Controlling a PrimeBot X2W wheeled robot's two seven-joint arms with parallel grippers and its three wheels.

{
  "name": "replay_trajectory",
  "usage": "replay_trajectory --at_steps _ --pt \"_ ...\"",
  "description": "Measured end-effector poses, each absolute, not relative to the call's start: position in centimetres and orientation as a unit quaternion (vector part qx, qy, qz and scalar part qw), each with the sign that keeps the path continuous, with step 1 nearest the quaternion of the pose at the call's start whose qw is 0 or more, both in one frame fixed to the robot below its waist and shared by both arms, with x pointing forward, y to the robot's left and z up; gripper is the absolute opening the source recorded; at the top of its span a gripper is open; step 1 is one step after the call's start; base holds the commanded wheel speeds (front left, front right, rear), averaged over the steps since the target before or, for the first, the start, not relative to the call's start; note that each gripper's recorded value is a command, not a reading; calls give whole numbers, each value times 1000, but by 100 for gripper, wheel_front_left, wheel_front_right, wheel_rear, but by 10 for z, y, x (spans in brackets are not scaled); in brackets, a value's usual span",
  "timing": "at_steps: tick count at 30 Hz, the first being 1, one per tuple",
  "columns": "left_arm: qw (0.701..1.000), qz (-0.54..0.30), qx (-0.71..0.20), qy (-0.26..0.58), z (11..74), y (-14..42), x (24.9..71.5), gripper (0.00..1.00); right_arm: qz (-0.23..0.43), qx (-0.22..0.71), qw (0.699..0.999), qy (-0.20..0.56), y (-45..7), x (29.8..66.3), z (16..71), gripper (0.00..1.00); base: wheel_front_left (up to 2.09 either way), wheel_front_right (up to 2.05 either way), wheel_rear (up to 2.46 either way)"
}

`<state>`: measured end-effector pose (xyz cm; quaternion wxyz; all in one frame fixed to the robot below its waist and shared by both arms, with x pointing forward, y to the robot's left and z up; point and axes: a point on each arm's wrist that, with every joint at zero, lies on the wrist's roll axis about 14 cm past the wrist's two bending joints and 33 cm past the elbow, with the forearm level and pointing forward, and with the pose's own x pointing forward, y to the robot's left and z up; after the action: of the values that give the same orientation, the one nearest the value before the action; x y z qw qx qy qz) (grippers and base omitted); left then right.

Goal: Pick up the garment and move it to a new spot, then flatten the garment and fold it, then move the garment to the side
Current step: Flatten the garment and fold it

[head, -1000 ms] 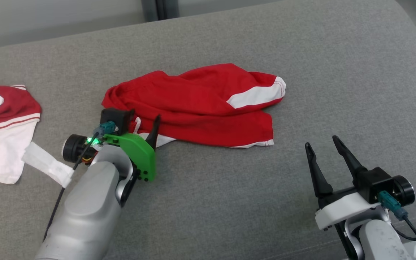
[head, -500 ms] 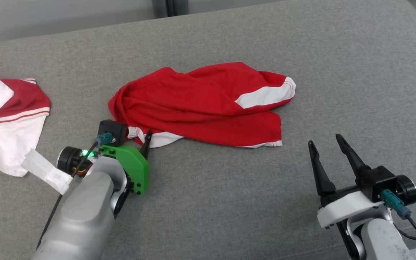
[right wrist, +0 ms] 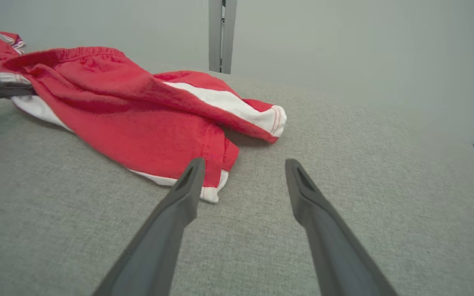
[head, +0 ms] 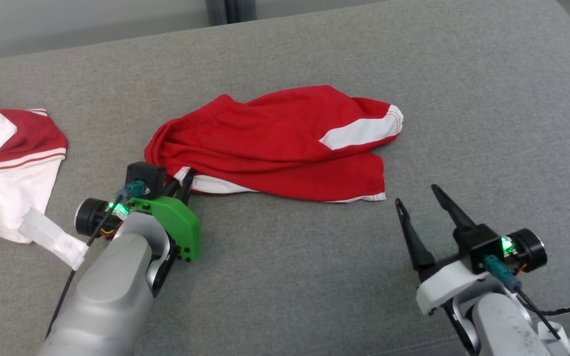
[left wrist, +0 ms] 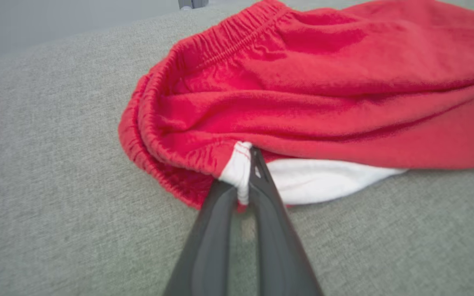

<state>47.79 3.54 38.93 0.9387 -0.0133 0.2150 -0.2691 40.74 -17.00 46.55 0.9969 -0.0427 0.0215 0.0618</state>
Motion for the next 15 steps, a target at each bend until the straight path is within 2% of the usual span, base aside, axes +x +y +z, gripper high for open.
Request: replay_trajectory --at_steps 6,15 --pt "943 -277 -25 181 403 35 475 0 111 -100 985 90 -150 409 422 100 0 0 0" --pt "948 -280 -48 141 421 39 474 0 135 -136 974 118 -143 431 405 100 0 0 0"
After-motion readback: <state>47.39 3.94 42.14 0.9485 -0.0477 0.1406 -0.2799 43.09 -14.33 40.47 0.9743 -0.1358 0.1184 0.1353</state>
